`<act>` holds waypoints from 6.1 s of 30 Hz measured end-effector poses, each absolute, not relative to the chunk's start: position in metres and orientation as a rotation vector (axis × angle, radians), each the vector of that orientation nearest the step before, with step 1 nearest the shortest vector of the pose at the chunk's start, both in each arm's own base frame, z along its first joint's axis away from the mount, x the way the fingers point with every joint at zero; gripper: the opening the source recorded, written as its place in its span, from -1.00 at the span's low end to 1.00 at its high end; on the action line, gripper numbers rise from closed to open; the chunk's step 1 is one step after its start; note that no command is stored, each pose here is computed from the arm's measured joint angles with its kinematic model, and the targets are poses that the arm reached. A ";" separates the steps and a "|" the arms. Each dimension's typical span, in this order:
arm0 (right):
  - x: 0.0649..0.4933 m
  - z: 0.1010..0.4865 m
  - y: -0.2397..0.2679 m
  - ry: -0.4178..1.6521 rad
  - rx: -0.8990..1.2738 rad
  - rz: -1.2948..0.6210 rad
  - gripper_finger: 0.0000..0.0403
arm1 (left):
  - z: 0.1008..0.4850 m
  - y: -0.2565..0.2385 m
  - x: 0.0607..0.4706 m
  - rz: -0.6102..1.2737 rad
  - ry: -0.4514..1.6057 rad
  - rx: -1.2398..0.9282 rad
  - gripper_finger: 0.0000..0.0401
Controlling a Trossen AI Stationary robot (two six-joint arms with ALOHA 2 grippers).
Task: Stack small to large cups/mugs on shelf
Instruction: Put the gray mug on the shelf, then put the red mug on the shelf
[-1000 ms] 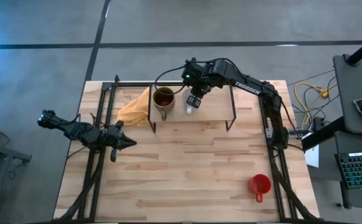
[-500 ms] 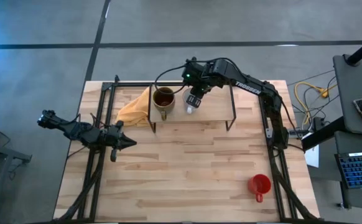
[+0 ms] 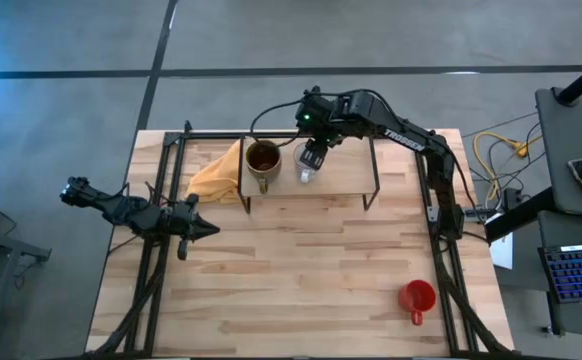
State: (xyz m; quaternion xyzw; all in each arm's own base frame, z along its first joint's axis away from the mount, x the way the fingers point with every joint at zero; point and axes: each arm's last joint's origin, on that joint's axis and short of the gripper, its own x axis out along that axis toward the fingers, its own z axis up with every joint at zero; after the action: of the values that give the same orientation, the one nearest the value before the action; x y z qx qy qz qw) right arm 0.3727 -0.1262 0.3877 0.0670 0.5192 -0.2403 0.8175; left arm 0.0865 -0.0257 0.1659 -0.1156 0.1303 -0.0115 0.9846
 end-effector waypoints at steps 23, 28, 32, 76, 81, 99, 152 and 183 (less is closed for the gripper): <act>0.389 0.411 -0.039 0.905 0.167 -0.379 -0.94 | 0.166 -0.026 0.086 -0.023 0.262 -0.232 -1.00; 0.402 0.393 -0.037 0.958 0.197 -0.396 -0.96 | 0.166 -0.026 0.086 -0.023 0.261 -0.232 -1.00; 0.405 0.384 -0.030 1.000 0.162 -0.420 -0.96 | 0.166 -0.026 0.086 -0.023 0.262 -0.232 -1.00; 0.411 0.367 -0.023 1.087 0.054 -0.478 -0.96 | 0.166 -0.026 0.086 -0.023 0.262 -0.232 -1.00; 0.411 0.366 -0.025 1.092 0.057 -0.477 -0.96 | 0.166 -0.026 0.086 -0.023 0.262 -0.233 -1.00; 0.407 0.360 -0.026 1.160 0.041 -0.476 -0.96 | 0.166 -0.026 0.086 -0.023 0.262 -0.232 -1.00; 0.257 0.397 0.160 1.139 0.748 -0.552 -0.48 | 0.166 -0.026 0.086 -0.023 0.262 -0.232 -1.00; 0.128 0.286 0.193 1.470 0.901 -1.229 -0.39 | 0.166 -0.026 0.086 -0.023 0.262 -0.232 -1.00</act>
State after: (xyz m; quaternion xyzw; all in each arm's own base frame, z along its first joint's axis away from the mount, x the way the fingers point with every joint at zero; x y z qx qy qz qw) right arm 0.1277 0.1928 0.2864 0.3709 0.6051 -0.5061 0.4900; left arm 0.0865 -0.0257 0.1659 -0.1155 0.1303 -0.0115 0.9847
